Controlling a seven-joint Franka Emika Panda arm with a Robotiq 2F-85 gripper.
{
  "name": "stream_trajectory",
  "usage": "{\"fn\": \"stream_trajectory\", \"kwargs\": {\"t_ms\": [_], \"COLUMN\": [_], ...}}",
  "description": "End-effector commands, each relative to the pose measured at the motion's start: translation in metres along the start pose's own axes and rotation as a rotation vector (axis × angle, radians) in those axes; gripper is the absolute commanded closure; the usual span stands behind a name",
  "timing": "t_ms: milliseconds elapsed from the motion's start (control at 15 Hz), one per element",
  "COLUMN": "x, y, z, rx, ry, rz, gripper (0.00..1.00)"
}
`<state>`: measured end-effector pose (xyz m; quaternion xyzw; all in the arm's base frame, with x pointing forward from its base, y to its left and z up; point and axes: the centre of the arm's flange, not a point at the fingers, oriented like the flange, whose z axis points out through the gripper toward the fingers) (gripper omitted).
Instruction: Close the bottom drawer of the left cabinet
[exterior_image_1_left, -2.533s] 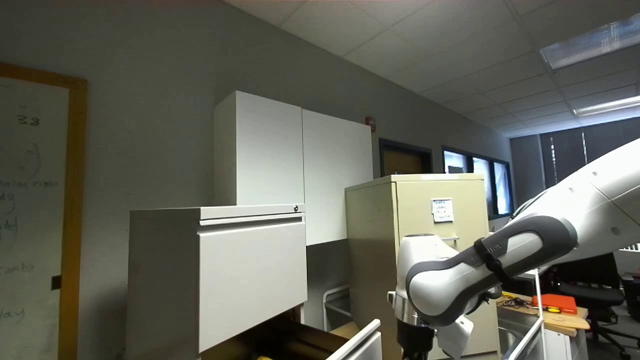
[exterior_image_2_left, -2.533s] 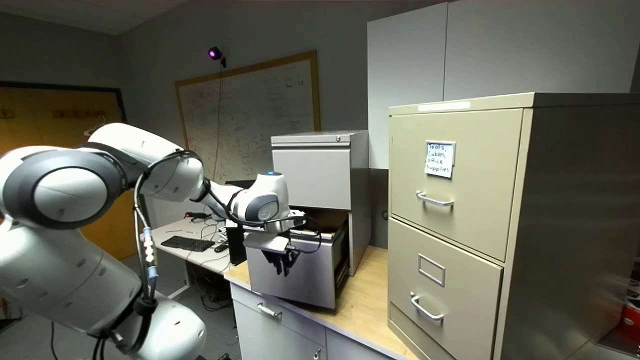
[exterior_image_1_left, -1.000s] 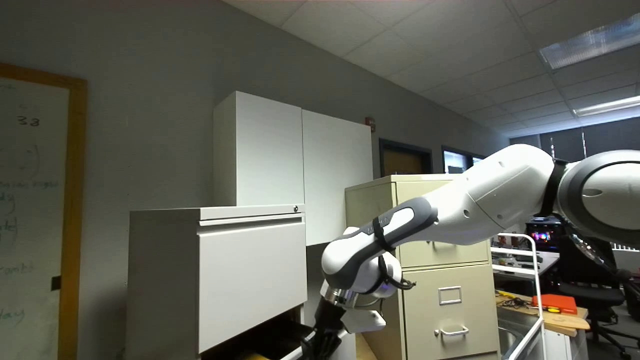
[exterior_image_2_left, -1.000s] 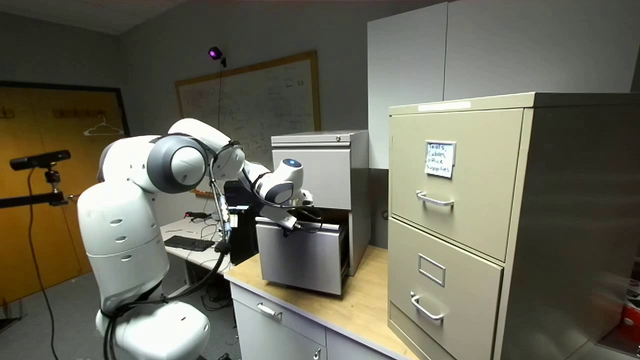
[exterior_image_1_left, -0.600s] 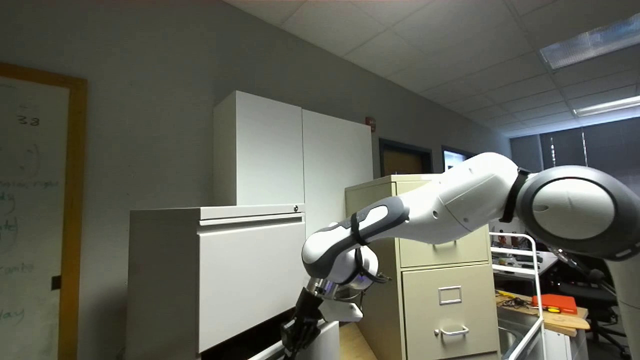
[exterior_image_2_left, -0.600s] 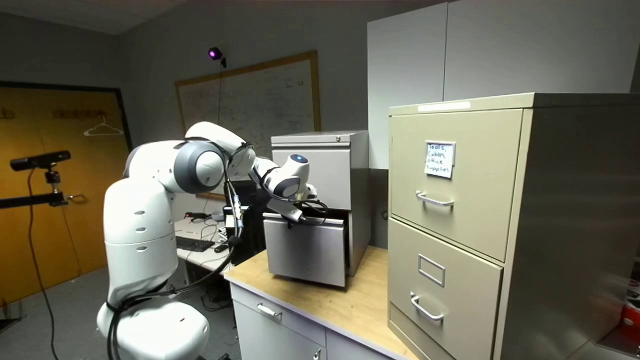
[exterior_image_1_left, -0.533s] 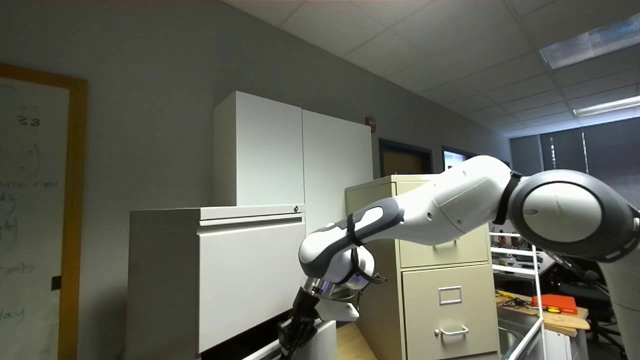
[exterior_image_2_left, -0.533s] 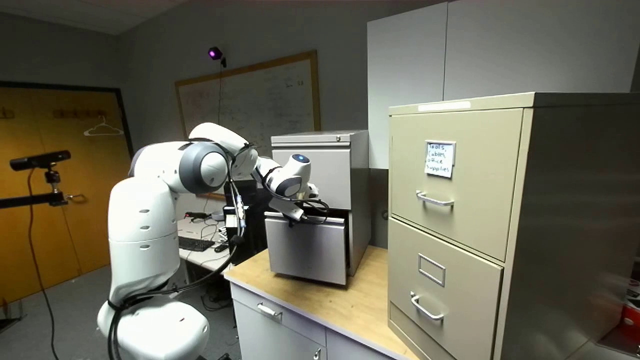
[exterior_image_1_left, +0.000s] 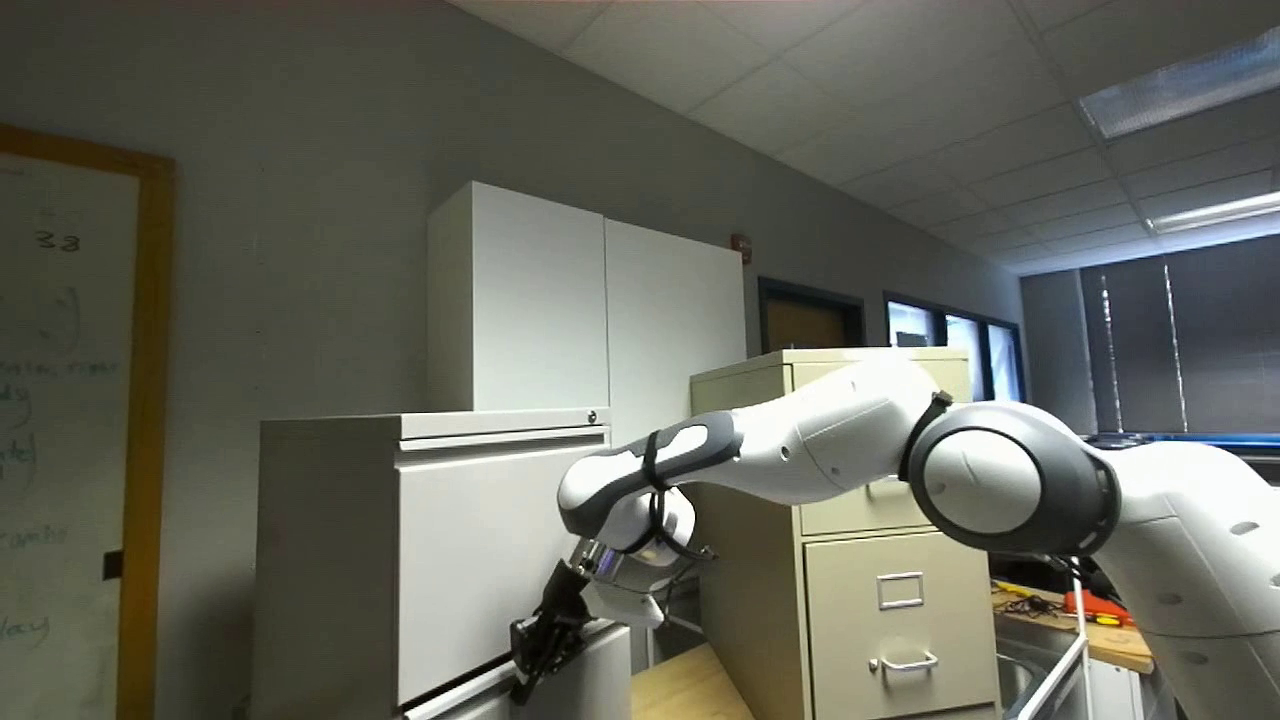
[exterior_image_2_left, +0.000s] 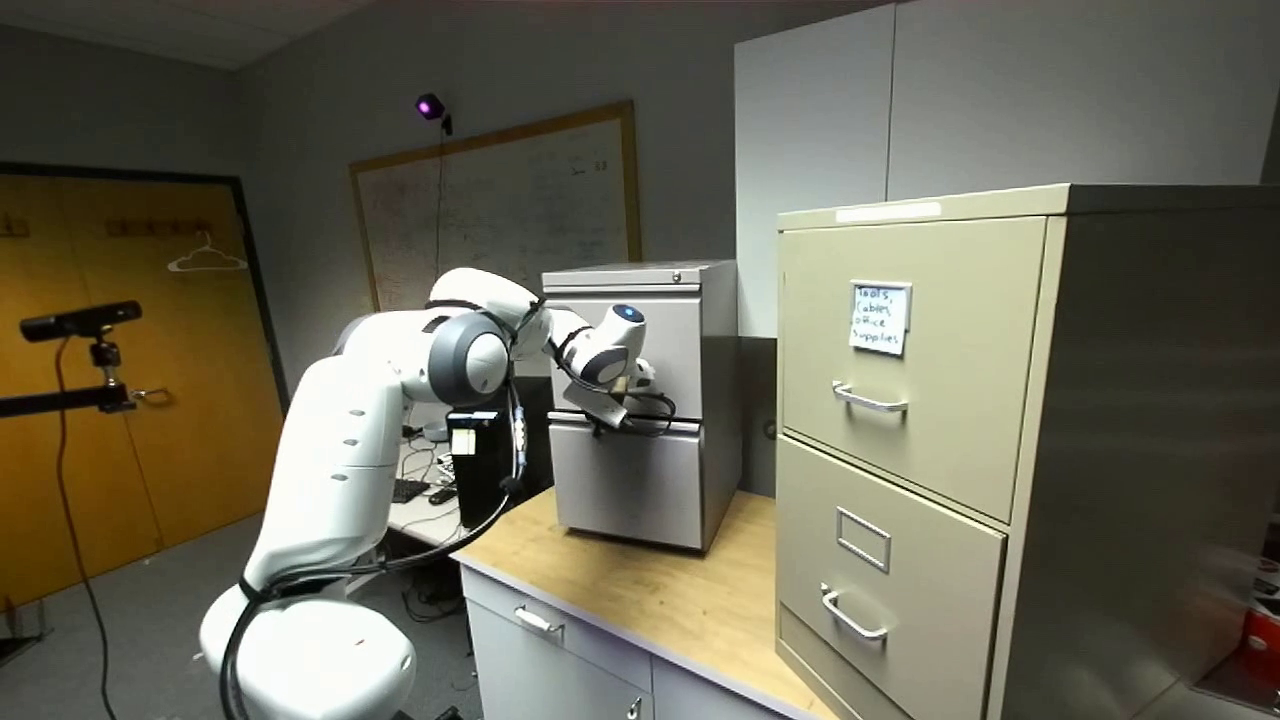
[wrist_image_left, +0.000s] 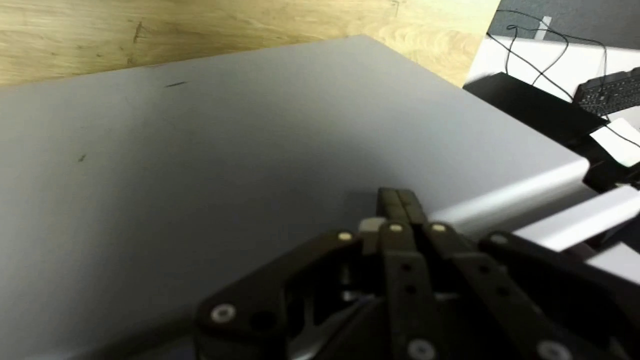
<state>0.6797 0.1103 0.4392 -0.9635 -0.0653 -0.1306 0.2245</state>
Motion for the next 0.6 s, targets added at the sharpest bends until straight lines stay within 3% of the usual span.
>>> {"fn": "stream_trajectory", "kwargs": {"t_ms": [0,533], "x": [0.057,0.070], "y": [-0.017,-0.028], "z": [-0.001,0.006], "rx": [0.044,0.049], "ry": [0.033,0.002], "rz": [0.007,0.089], "gripper": [1.00,1.00]}}
